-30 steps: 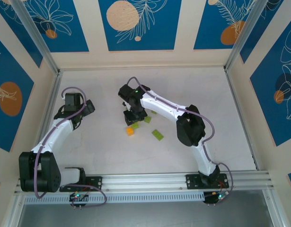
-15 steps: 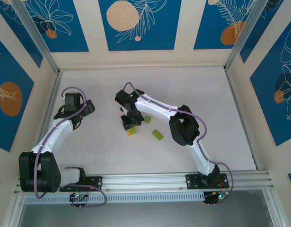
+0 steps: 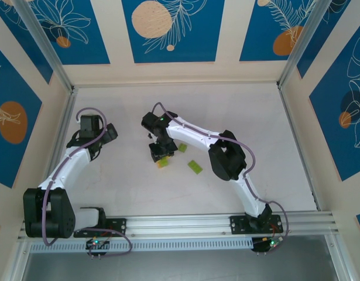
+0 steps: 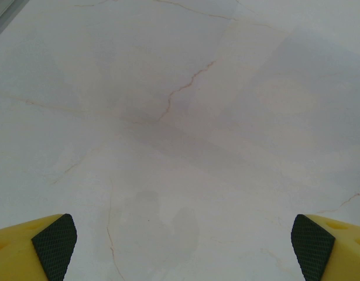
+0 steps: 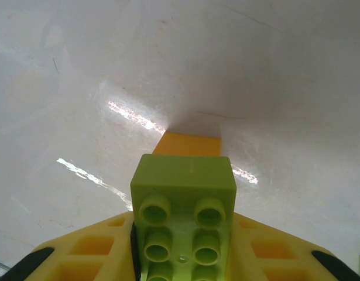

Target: Assemble a carrot with lego

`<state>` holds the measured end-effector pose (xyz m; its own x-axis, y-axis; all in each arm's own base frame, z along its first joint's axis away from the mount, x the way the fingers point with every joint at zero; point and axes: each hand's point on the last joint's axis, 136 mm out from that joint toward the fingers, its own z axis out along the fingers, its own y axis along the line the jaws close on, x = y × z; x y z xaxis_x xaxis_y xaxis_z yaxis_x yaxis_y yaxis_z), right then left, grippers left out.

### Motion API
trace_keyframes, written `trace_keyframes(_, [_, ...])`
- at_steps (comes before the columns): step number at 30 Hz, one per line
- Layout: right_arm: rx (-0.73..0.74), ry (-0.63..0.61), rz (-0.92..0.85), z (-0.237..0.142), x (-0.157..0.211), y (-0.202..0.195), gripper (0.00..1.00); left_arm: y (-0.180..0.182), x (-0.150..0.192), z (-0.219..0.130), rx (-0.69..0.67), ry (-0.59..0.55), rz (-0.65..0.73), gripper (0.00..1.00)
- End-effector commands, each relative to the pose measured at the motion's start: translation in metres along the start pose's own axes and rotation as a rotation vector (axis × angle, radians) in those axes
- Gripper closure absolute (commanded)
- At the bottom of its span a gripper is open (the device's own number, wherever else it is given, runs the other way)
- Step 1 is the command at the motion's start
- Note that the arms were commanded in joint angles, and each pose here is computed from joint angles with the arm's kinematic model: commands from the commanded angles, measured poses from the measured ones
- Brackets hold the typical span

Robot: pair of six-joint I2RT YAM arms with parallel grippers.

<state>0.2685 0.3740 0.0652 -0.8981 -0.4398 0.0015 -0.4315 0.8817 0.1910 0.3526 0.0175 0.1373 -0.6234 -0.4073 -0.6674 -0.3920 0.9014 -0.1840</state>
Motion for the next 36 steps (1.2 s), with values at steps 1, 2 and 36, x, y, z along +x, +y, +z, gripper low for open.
trace_keyframes(1, [-0.013,0.032,0.023,0.008,0.006,0.006,0.65,-0.004,-0.012,-0.007,0.025,-0.027,-0.013,0.03])
trace_keyframes(2, [-0.013,0.035,0.027,0.008,0.006,0.007,0.65,-0.004,-0.013,-0.007,0.024,-0.027,-0.014,0.03])
trace_keyframes(36, [0.127,0.132,0.18,0.049,0.037,-0.014,0.65,-0.007,-0.013,-0.008,0.039,-0.025,-0.02,0.03])
